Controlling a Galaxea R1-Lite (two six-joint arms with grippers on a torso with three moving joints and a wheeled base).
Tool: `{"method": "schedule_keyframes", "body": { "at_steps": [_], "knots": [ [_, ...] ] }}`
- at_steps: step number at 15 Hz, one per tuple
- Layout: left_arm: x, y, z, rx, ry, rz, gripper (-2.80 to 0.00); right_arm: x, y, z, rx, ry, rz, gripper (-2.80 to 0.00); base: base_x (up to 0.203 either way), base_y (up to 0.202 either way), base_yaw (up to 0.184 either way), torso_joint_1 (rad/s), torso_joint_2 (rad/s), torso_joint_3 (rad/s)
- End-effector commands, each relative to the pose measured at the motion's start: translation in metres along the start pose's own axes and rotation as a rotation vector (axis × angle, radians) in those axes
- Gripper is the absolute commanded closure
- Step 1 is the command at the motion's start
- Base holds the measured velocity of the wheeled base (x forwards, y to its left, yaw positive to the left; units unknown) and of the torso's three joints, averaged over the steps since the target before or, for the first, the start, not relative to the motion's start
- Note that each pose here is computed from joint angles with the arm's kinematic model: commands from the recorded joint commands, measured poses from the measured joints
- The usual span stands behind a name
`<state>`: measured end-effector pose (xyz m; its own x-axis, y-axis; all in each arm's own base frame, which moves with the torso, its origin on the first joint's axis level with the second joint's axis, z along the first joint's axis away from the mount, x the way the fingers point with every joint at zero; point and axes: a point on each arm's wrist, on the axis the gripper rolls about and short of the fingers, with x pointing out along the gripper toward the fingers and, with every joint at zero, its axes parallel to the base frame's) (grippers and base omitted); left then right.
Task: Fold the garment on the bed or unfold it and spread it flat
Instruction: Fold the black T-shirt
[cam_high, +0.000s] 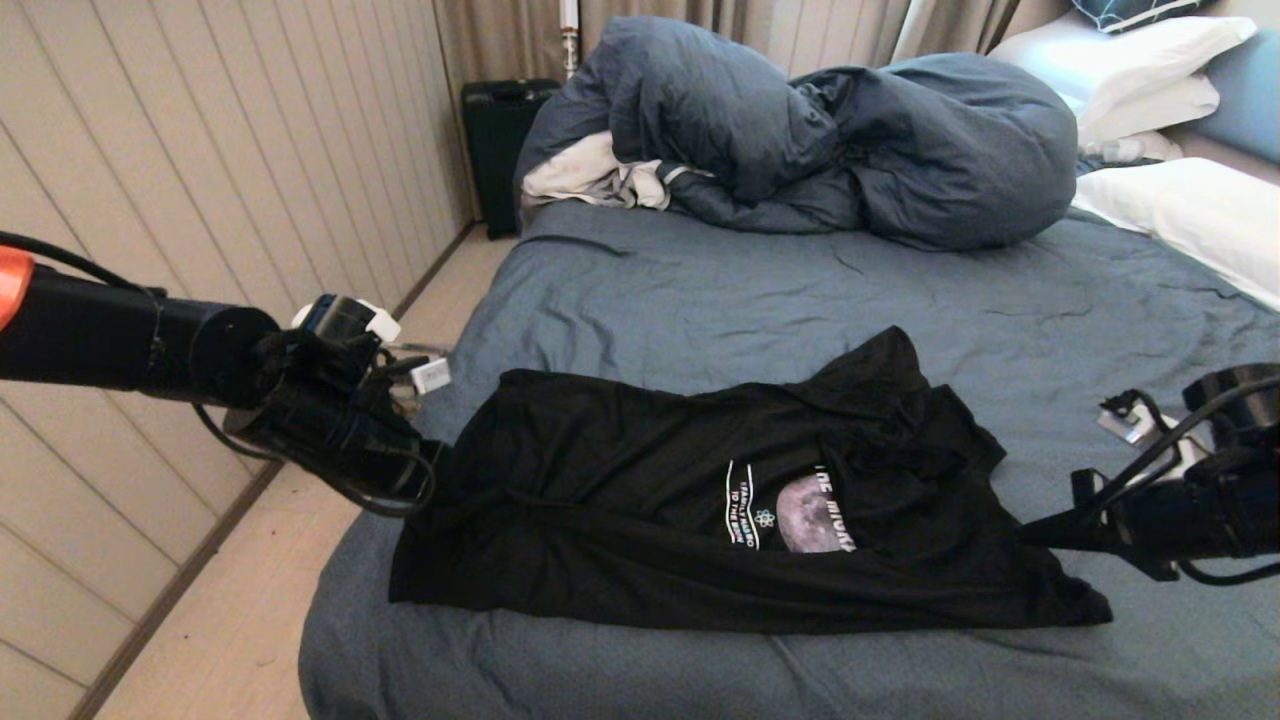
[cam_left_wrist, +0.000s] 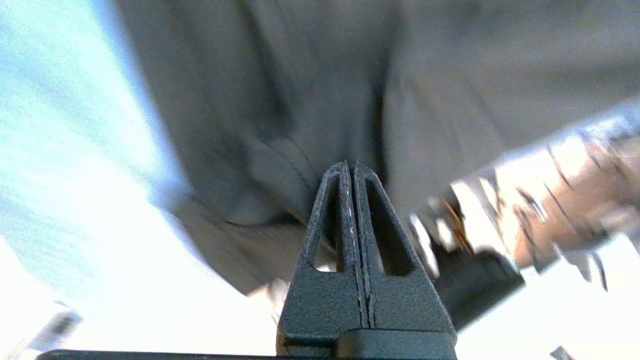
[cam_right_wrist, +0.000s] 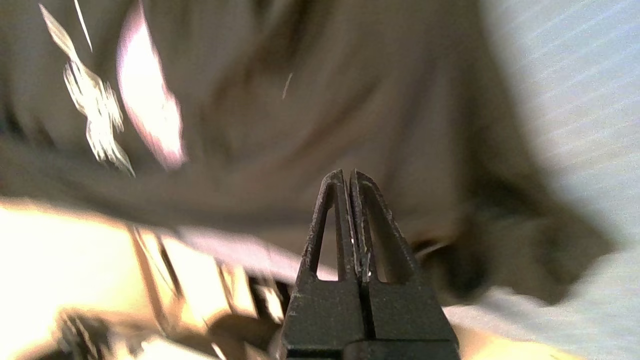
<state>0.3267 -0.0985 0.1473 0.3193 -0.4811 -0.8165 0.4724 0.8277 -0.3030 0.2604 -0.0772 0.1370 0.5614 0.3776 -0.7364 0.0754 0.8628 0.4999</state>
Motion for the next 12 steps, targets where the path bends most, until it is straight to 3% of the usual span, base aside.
{"method": "schedule_keyframes", "body": {
  "at_steps": [1,3,5,8,12],
  "knots": [
    [-0.009,-0.003,-0.022,-0.016,0.017,-0.037,0.0,0.009,0.005,-0.012,-0.034,0.054,0.015,0.0,0.0,0.0,0.0,0.0,0.0,0.0],
    [-0.014,-0.006,-0.033,-0.002,-0.031,-0.059,0.0,0.018,0.013,-0.016,-0.059,0.09,0.009,0.0,0.0,0.0,0.0,0.0,0.0,0.0],
    [-0.02,-0.007,-0.039,-0.001,-0.05,-0.061,0.0,0.014,0.012,-0.006,-0.054,0.025,0.0,0.0,0.0,0.0,0.0,0.0,0.0,0.0],
    [-0.023,0.012,-0.039,-0.05,-0.074,-0.048,0.0,-0.009,-0.005,0.005,-0.035,-0.094,-0.063,0.0,0.0,0.0,0.0,0.0,0.0,0.0],
    [-0.022,0.013,-0.043,-0.056,-0.067,-0.061,0.0,0.01,-0.012,0.002,-0.028,-0.026,-0.06,0.0,0.0,0.0,0.0,0.0,0.0,0.0]
  ]
}}
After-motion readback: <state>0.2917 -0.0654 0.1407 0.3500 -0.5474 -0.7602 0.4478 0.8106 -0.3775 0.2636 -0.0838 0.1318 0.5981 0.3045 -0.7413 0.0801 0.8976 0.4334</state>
